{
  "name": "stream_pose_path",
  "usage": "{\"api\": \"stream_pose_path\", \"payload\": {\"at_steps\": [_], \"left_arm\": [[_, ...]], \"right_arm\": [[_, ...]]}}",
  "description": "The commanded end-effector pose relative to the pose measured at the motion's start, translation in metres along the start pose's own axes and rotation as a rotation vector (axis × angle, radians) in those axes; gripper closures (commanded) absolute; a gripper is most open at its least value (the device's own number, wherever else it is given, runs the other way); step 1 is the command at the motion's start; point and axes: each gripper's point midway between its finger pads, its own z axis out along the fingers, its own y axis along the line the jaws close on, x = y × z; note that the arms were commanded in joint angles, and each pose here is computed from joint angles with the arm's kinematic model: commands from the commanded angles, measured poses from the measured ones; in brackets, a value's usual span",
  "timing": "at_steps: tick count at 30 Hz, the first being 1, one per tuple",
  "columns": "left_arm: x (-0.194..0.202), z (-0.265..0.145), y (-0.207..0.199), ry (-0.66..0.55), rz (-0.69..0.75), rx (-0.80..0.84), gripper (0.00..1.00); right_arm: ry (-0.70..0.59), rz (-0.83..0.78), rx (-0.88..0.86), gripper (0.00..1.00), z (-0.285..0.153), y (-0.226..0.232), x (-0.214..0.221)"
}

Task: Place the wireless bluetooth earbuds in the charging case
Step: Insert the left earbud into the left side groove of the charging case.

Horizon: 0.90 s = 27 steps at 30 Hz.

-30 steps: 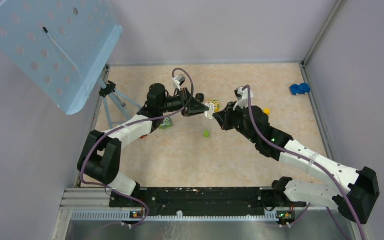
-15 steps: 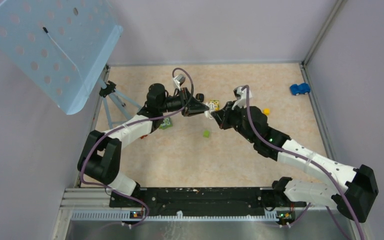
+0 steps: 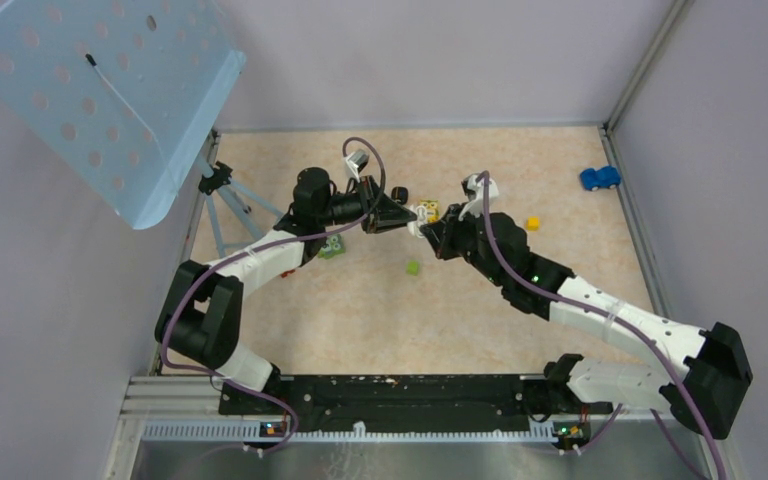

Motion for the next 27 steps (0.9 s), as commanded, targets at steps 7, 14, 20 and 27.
{"api": "stream_pose_path", "payload": {"at_steps": [7, 14, 20, 27], "left_arm": [[-0.001, -0.002, -0.021, -0.001, 0.083, 0.051, 1.00], [-0.005, -0.003, -0.019, -0.017, 0.112, 0.009, 1.00], [-0.006, -0.003, -0.018, -0.023, 0.116, -0.002, 1.00], [-0.006, -0.003, -0.018, -0.024, 0.120, 0.001, 1.00]], "right_arm": [[0.043, -0.081, 0.120, 1.00, 0.001, -0.008, -0.001], [0.108, -0.103, 0.152, 1.00, 0.010, -0.001, 0.010], [0.119, -0.110, 0.209, 1.00, 0.008, -0.012, 0.012], [0.120, -0.130, 0.224, 1.00, 0.007, -0.011, 0.012]]}}
